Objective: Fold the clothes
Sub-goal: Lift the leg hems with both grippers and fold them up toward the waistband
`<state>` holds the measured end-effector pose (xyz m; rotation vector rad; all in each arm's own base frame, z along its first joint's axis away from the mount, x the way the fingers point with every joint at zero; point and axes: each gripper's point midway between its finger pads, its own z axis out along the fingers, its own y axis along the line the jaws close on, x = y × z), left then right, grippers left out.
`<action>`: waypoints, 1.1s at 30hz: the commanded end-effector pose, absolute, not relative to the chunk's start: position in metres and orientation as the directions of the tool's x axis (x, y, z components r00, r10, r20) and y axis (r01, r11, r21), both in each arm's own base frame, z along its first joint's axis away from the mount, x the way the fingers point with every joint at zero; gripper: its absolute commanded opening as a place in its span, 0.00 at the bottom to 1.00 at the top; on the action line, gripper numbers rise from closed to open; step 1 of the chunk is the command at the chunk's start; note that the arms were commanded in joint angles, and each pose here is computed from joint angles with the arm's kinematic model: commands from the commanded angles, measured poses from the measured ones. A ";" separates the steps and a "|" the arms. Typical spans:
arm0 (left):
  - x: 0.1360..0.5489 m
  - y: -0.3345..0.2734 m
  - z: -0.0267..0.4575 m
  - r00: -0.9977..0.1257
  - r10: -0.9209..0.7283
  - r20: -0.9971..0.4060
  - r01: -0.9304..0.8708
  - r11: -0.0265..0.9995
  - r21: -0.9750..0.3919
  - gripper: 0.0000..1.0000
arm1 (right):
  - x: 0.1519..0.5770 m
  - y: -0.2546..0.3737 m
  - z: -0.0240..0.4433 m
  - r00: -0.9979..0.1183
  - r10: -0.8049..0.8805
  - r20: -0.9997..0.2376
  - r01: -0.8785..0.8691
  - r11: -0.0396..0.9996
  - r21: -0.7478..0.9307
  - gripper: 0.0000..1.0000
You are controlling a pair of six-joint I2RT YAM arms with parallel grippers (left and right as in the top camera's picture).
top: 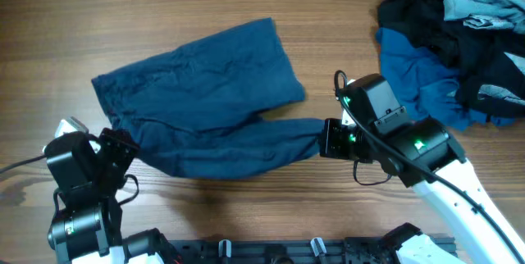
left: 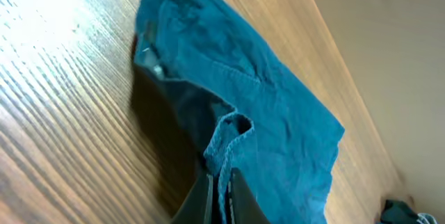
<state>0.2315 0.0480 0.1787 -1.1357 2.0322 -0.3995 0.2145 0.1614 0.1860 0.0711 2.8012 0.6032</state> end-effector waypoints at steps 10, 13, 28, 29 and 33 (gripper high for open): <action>0.246 0.075 0.149 -0.320 -0.821 -0.474 -0.705 0.540 -0.460 0.04 | 0.328 0.235 0.152 -0.852 -0.090 -0.516 -0.340 0.845 0.413 0.04; 0.268 0.082 0.138 -0.322 -0.822 -0.470 -0.709 0.539 -0.456 0.04 | 0.354 0.249 0.132 -0.826 -0.105 -0.553 -0.374 0.836 0.401 0.04; 0.333 0.129 0.180 -0.033 -0.784 -0.620 -0.641 0.493 -0.588 0.04 | 0.429 0.216 0.177 -0.681 0.038 -0.732 -0.330 0.876 0.353 0.04; 0.335 0.129 0.186 -0.017 -0.779 -0.627 -0.626 0.497 -0.600 0.04 | 0.433 0.218 0.183 -0.656 0.034 -0.754 -0.349 0.872 0.343 0.04; 0.340 0.121 0.197 -0.025 -0.785 -0.619 -0.571 0.520 -0.636 0.04 | 0.437 0.224 0.196 -0.620 0.042 -0.784 -0.386 0.853 0.351 0.04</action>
